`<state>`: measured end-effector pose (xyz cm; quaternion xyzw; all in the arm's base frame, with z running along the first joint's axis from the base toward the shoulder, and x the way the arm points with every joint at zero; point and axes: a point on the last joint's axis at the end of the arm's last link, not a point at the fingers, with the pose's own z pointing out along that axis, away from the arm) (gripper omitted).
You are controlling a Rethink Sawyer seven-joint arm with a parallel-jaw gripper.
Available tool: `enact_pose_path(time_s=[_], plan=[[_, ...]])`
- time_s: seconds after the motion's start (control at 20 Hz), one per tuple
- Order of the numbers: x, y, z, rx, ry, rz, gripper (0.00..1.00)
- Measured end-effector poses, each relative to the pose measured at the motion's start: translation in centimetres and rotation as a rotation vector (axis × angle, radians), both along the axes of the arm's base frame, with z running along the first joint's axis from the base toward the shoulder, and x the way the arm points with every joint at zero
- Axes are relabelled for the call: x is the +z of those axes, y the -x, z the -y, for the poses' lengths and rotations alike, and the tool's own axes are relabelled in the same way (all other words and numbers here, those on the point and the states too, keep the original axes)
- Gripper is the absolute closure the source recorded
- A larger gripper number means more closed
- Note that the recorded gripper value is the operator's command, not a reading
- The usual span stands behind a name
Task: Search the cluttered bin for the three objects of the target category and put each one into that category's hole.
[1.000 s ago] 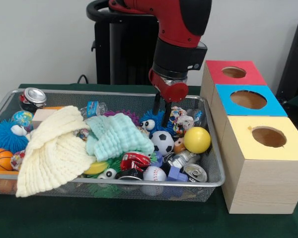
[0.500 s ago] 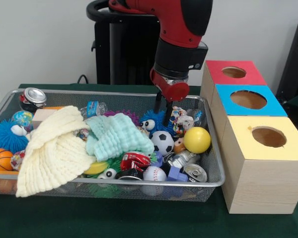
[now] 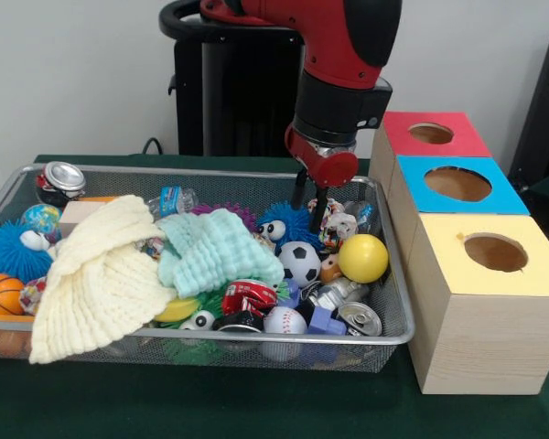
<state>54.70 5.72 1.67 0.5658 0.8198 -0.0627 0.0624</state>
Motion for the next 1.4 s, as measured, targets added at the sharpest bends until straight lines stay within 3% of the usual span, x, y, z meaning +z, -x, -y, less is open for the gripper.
enact_pose_path(time_s=[0.9,1.4], plan=[[-2.6,1.3,0.2,-0.025,-0.001,-0.05,0.0],[-3.1,0.1,-0.6,-0.029,-0.004,-0.034,0.0]])
